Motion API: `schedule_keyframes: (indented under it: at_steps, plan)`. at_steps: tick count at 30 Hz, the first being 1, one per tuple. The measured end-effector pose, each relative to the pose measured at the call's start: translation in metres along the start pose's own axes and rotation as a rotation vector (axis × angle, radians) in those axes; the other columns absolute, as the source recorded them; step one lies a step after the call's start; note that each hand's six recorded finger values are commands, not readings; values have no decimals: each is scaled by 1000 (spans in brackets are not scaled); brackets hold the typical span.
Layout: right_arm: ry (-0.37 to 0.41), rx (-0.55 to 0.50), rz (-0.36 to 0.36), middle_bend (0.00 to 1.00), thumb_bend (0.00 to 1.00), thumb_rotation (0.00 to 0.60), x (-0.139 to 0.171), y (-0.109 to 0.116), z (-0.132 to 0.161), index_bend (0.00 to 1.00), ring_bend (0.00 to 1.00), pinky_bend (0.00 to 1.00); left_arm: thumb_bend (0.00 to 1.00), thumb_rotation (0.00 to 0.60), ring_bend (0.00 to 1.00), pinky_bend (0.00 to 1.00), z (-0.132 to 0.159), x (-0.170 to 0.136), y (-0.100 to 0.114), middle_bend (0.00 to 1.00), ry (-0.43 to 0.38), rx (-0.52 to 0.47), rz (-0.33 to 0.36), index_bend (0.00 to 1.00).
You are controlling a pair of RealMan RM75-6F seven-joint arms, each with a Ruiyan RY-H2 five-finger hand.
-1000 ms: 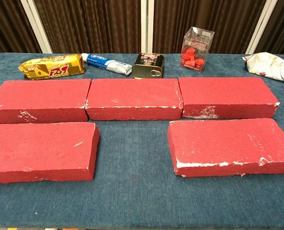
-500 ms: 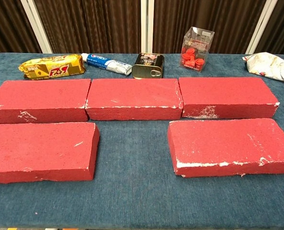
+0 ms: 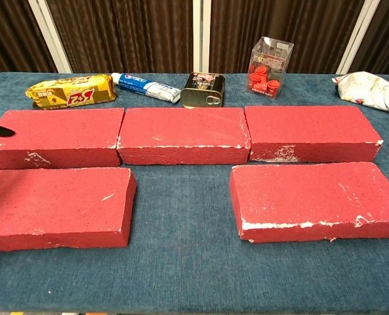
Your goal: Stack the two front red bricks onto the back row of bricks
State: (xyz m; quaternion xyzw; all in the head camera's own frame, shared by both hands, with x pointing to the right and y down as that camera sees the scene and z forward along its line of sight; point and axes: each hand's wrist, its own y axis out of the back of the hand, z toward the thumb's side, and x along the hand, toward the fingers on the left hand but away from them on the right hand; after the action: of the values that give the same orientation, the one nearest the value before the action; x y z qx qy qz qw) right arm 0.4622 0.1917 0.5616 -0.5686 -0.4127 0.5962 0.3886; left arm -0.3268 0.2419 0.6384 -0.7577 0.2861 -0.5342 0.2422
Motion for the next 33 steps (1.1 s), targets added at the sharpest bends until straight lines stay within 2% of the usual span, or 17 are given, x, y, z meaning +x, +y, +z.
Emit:
schedule_keyframes:
  at_steps: [7,16,26,33]
  plan:
    - [-3,1,6,0,0,600,-1,-3,-3,0,0,0,0,600,0,0,28,17,-16,0,10,16,-29,0]
    - [-6,0,2,0,0,600,-1,-2,-5,0,0,0,0,600,0,0,45,37,-28,0,14,8,-94,0]
    - [-4,-1,-1,0,0,600,-1,-1,-3,0,0,0,0,600,0,0,38,48,-37,0,7,61,-151,0]
    - [-9,0,0,0,0,600,-1,-2,-4,0,0,0,0,600,0,0,31,54,-38,0,24,53,-164,0]
